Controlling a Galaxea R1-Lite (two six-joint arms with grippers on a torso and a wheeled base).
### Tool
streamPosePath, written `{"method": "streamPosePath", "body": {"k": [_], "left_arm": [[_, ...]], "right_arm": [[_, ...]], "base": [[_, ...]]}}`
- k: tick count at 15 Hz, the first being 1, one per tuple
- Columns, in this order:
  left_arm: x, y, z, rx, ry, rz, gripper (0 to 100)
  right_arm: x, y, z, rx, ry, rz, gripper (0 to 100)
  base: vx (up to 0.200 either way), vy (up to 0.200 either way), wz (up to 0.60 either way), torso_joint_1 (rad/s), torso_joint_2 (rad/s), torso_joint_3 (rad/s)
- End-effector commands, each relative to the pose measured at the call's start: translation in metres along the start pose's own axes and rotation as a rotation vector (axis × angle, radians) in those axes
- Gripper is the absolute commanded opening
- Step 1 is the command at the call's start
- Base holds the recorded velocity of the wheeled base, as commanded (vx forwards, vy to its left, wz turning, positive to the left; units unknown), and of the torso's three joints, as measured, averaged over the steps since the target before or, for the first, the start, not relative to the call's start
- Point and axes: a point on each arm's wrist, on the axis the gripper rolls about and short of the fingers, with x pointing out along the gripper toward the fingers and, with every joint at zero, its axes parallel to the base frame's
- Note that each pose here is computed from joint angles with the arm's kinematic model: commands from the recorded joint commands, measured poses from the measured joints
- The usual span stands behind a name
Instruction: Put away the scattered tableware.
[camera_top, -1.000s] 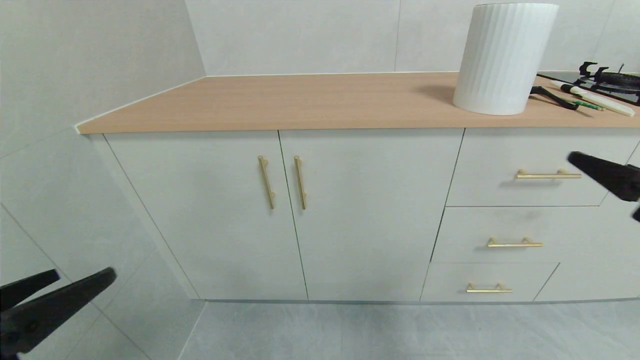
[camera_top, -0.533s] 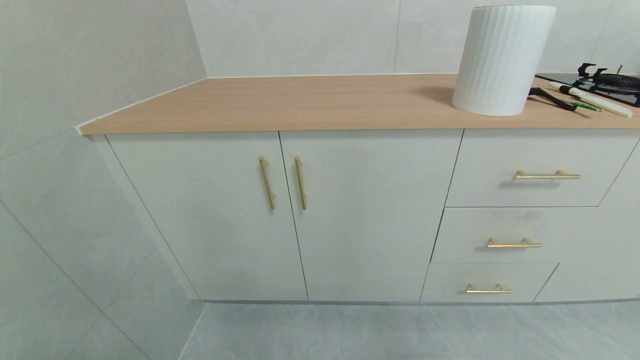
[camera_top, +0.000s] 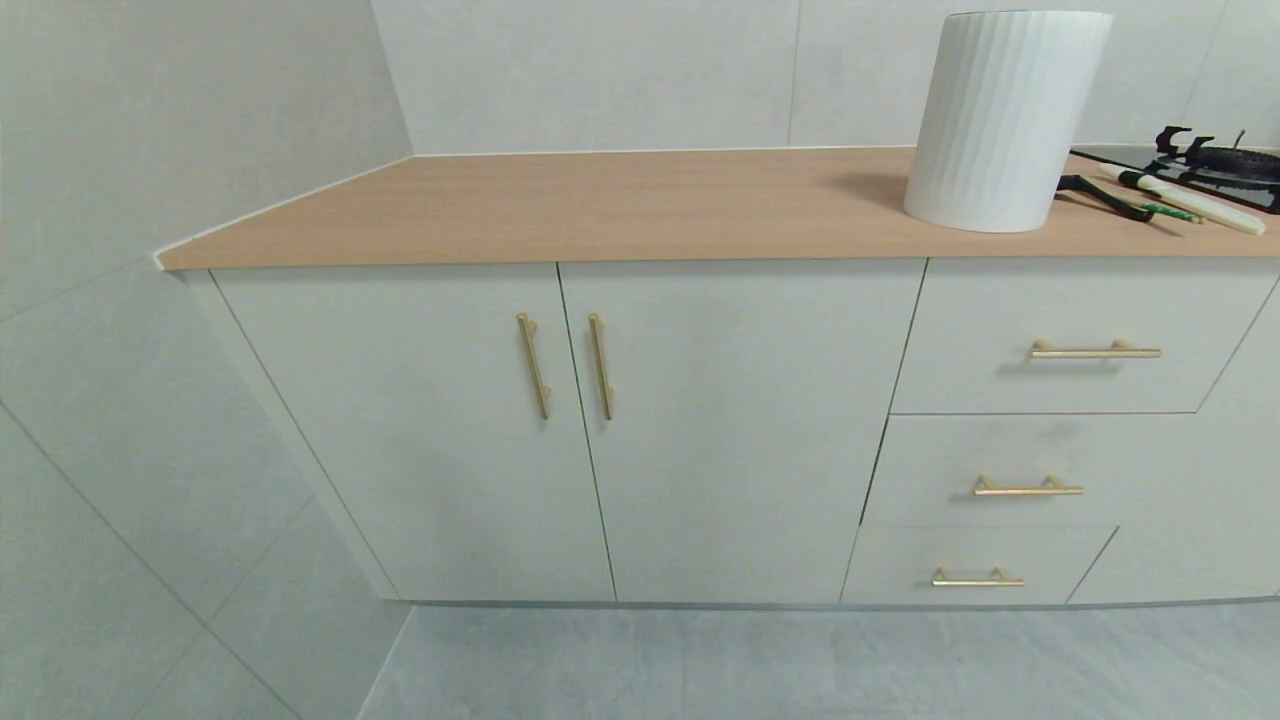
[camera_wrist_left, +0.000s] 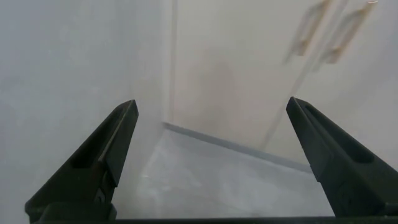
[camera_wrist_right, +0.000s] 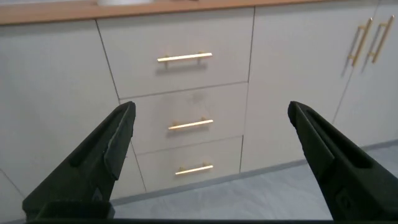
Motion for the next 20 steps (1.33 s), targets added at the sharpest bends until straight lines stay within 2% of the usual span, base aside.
{"method": "streamPosePath", "body": {"k": [1, 2, 3, 4, 5, 6, 7, 8, 9, 10, 12, 16, 20], "left_arm": [[0.004, -0.001, -0.026, 0.061, -0.005, 0.019, 100], [0.010, -0.002, -0.034, 0.054, -0.026, 0.011, 100], [0.016, -0.003, -0.043, 0.060, -0.025, -0.016, 100], [0.022, -0.005, -0.054, 0.080, -0.033, -0.078, 100], [0.022, -0.005, -0.054, 0.080, -0.033, -0.078, 100], [0.023, -0.006, -0.054, 0.073, -0.058, -0.144, 100], [0.023, -0.006, -0.055, 0.077, -0.051, -0.155, 100], [0.022, -0.008, -0.056, 0.091, -0.038, -0.218, 100], [0.022, -0.008, -0.058, 0.113, -0.018, -0.256, 100], [0.022, -0.009, -0.059, 0.130, -0.013, -0.270, 100], [0.022, -0.009, -0.059, 0.127, -0.013, -0.271, 100], [0.022, -0.009, -0.059, 0.167, -0.018, -0.277, 100], [0.022, -0.009, -0.059, 0.158, -0.015, -0.285, 100]], "right_arm": [[0.003, 0.001, -0.028, -0.020, 0.062, 0.004, 100], [0.008, 0.003, -0.045, -0.033, 0.110, 0.008, 100], [0.011, 0.004, -0.056, -0.038, 0.132, 0.021, 100], [0.014, 0.005, -0.069, -0.043, 0.151, 0.049, 100], [0.014, 0.006, -0.071, -0.042, 0.151, 0.053, 100], [0.017, 0.008, -0.074, -0.033, 0.114, 0.113, 100], [0.016, 0.008, -0.075, -0.032, 0.127, 0.142, 100], [0.015, 0.010, -0.081, -0.037, 0.183, 0.210, 100], [0.015, 0.010, -0.080, -0.035, 0.174, 0.216, 100], [0.015, 0.010, -0.080, -0.035, 0.174, 0.216, 100], [0.015, 0.010, -0.080, -0.033, 0.173, 0.214, 100], [0.015, 0.010, -0.080, -0.033, 0.171, 0.216, 100], [0.015, 0.010, -0.080, -0.027, 0.173, 0.214, 100]], "base": [[0.000, 0.000, 0.00, 0.000, 0.00, 0.000], [0.000, 0.000, 0.00, 0.000, 0.00, 0.000], [0.000, 0.000, 0.00, 0.000, 0.00, 0.000], [0.000, 0.000, 0.00, 0.000, 0.00, 0.000], [0.000, 0.000, 0.00, 0.000, 0.00, 0.000], [0.000, 0.000, 0.00, 0.000, 0.00, 0.000], [0.000, 0.000, 0.00, 0.000, 0.00, 0.000], [0.000, 0.000, 0.00, 0.000, 0.00, 0.000], [0.000, 0.000, 0.00, 0.000, 0.00, 0.000], [0.000, 0.000, 0.00, 0.000, 0.00, 0.000], [0.000, 0.000, 0.00, 0.000, 0.00, 0.000], [0.000, 0.000, 0.00, 0.000, 0.00, 0.000], [0.000, 0.000, 0.00, 0.000, 0.00, 0.000]]}}
